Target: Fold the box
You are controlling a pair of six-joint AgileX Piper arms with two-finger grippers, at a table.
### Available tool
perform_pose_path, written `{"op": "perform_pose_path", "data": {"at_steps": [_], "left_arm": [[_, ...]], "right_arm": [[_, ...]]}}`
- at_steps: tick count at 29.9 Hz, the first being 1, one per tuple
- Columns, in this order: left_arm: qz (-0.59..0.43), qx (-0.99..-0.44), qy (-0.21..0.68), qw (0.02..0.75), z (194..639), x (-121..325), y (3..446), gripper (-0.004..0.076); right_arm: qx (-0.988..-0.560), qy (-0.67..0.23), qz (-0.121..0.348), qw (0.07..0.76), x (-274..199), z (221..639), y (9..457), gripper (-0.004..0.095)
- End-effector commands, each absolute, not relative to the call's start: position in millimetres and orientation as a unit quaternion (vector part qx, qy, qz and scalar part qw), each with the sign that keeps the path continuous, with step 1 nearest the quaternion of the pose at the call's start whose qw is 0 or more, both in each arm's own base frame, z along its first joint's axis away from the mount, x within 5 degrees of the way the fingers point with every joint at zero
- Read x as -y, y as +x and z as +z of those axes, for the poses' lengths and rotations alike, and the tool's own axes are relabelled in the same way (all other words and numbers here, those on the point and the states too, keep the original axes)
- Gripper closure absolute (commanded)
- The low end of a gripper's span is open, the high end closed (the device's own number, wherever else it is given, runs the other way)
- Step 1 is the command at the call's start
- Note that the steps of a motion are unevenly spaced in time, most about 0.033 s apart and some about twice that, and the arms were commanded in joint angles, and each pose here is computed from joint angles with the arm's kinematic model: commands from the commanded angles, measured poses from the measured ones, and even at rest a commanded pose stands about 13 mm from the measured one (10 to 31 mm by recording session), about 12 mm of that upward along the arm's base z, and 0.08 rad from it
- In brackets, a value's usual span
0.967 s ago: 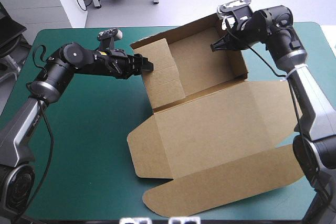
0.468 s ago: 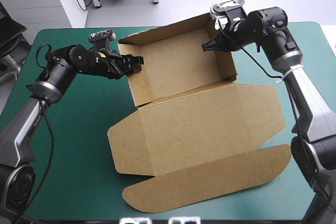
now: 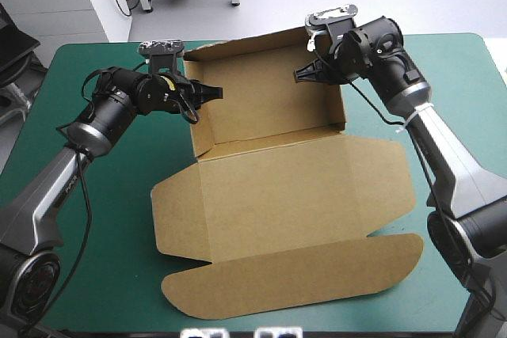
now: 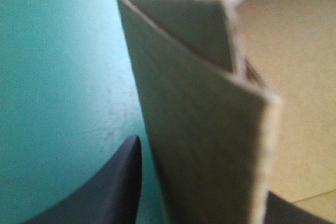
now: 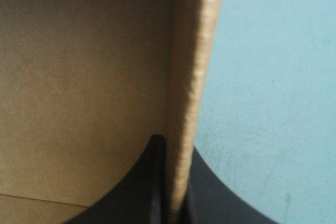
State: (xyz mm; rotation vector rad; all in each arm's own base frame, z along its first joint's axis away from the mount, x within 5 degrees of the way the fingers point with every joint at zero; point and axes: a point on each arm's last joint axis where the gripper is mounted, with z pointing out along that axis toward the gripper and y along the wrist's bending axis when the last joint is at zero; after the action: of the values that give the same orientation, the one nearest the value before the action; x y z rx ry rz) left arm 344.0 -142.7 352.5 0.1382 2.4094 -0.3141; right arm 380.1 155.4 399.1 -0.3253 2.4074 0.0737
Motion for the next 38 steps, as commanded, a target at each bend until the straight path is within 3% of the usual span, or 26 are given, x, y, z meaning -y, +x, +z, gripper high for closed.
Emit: {"op": "perform_pose_path", "data": {"at_steps": [1,23,38], "left_arm": [[-0.06,-0.929,0.076,0.358,370,142,342,0.0732],[-0.015,-0.98,0.058,0.188,260,165,391,0.0732],[-0.015,-0.979,0.06,0.196,257,166,395,0.073]], "right_arm": [[-0.913,-0.137,0.077,0.376,-169,418,369,0.0922],[-0.963,-0.179,0.014,0.198,-197,265,434,0.0922],[-0.96,-0.201,-0.005,0.196,-195,262,435,0.0896]]}}
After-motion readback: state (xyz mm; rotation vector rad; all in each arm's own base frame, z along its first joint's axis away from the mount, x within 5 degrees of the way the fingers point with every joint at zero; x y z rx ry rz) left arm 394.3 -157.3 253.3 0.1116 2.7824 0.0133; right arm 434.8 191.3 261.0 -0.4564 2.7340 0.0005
